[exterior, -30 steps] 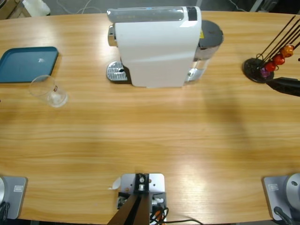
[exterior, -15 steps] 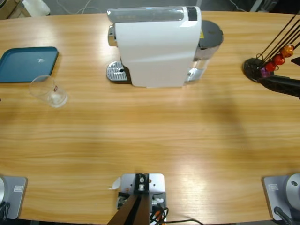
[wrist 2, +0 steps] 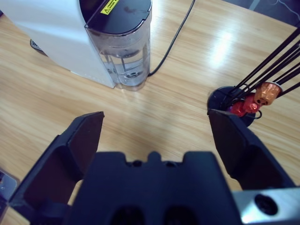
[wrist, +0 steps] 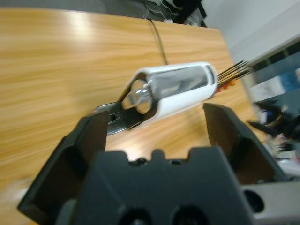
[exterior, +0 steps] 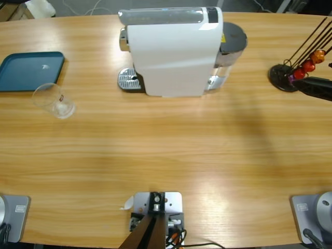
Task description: Pour coffee
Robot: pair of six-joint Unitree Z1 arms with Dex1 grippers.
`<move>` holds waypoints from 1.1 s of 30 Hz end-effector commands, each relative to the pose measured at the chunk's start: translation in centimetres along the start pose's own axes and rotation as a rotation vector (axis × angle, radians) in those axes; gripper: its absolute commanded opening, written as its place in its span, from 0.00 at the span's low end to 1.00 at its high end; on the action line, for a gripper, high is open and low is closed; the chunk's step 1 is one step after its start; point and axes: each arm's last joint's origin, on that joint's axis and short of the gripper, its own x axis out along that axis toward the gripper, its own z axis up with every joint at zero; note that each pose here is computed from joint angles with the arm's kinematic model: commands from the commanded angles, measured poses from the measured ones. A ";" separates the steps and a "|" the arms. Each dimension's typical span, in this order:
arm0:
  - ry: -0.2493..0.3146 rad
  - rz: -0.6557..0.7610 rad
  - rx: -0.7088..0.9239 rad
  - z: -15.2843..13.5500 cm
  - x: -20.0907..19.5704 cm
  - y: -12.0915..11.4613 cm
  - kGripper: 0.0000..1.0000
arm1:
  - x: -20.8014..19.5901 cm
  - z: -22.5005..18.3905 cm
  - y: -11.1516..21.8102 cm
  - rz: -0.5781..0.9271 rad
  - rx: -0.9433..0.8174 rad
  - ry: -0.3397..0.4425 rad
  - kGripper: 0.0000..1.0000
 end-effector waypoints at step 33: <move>0.306 -0.031 -0.238 1.0 14.2 2.2 0.02 | 1.6 -0.7 0.3 -0.016 0.018 0.062 0.89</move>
